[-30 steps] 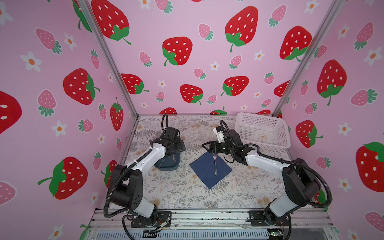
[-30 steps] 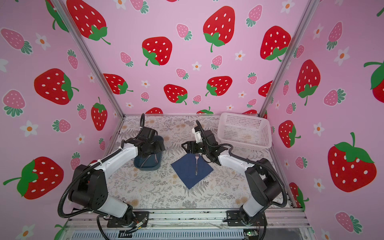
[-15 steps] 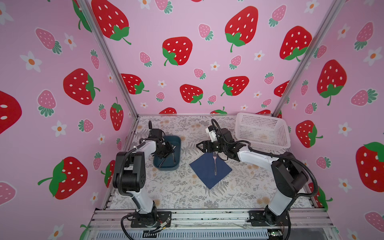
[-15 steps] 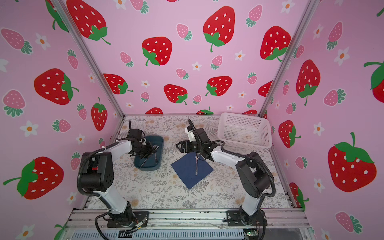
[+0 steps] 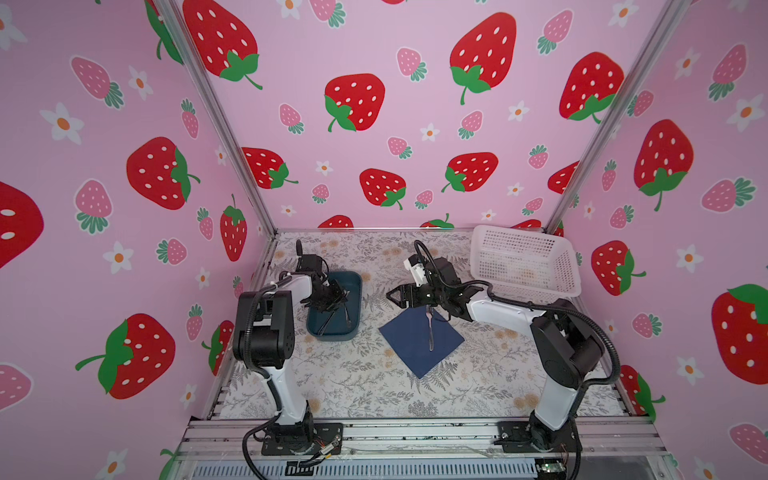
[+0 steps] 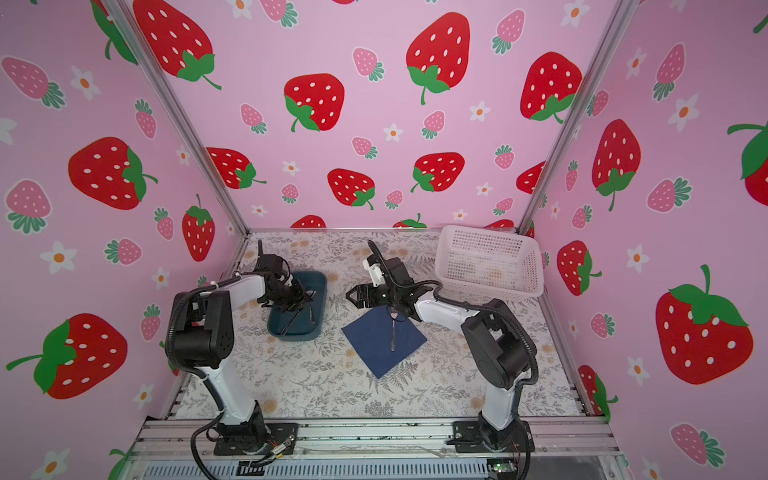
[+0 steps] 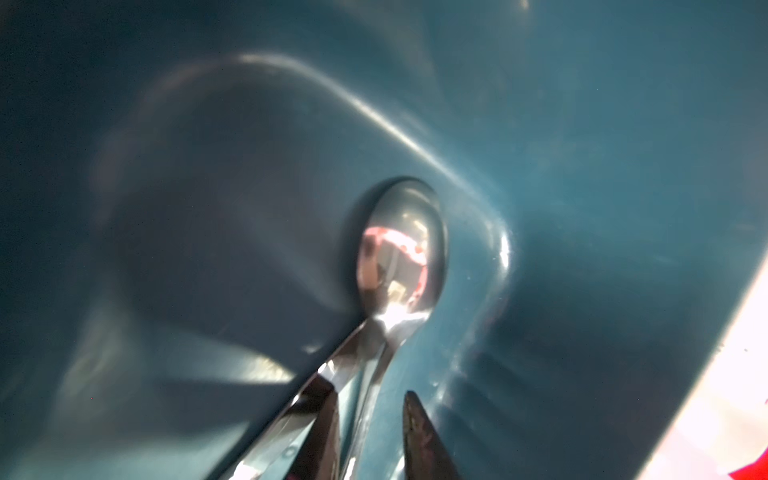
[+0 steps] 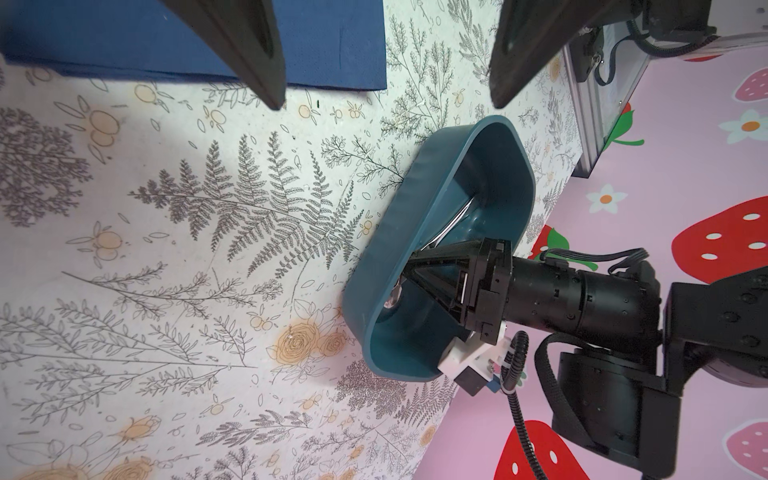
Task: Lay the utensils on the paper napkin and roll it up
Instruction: 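Lower the left gripper and close it on the silver spoon in the tray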
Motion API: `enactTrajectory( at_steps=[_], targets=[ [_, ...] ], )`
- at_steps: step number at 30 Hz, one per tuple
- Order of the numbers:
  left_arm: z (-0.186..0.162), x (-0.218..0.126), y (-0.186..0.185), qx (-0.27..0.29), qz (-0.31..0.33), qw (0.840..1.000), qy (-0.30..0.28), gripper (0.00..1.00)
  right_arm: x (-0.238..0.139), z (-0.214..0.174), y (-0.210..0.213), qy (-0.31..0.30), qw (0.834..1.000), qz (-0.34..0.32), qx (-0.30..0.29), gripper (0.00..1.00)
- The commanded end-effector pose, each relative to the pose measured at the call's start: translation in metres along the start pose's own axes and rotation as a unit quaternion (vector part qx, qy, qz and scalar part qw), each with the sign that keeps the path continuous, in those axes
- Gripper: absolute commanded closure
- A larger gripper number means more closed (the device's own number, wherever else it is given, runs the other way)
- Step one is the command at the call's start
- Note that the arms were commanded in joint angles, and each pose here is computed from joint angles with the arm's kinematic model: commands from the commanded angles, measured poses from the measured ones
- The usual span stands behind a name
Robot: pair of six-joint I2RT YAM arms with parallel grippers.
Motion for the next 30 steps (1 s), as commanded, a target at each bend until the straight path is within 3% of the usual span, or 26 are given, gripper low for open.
enactTrajectory(
  at_steps=[1,16,23,30],
  targets=[
    [0.008,0.002,0.0,0.004,0.007,1.0,0.001,0.73,0.006,0.001,0.003,0.005,1.0,0.006,0.001,0.22],
    [0.006,0.019,0.011,0.012,0.056,0.998,0.025,0.88,0.005,-0.002,0.0,0.008,1.0,-0.002,0.0,0.21],
    [0.012,0.017,0.012,0.04,0.116,0.992,0.021,0.85,0.005,-0.002,0.0,0.009,1.0,-0.004,-0.002,0.21],
    [0.012,0.02,0.01,0.091,0.215,0.971,0.05,0.82,0.004,-0.002,0.0,0.01,1.0,-0.004,-0.003,0.21]
  ],
)
Point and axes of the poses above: each gripper's point midway between its finger pads, its own x axis out along the fingers, its own y axis along the line the jaws close on, z = x × y, the point moved 4 cm from there along -x, back along the fingers, and after that the axes turned 4 degrees about x, right-handed, at the moved point
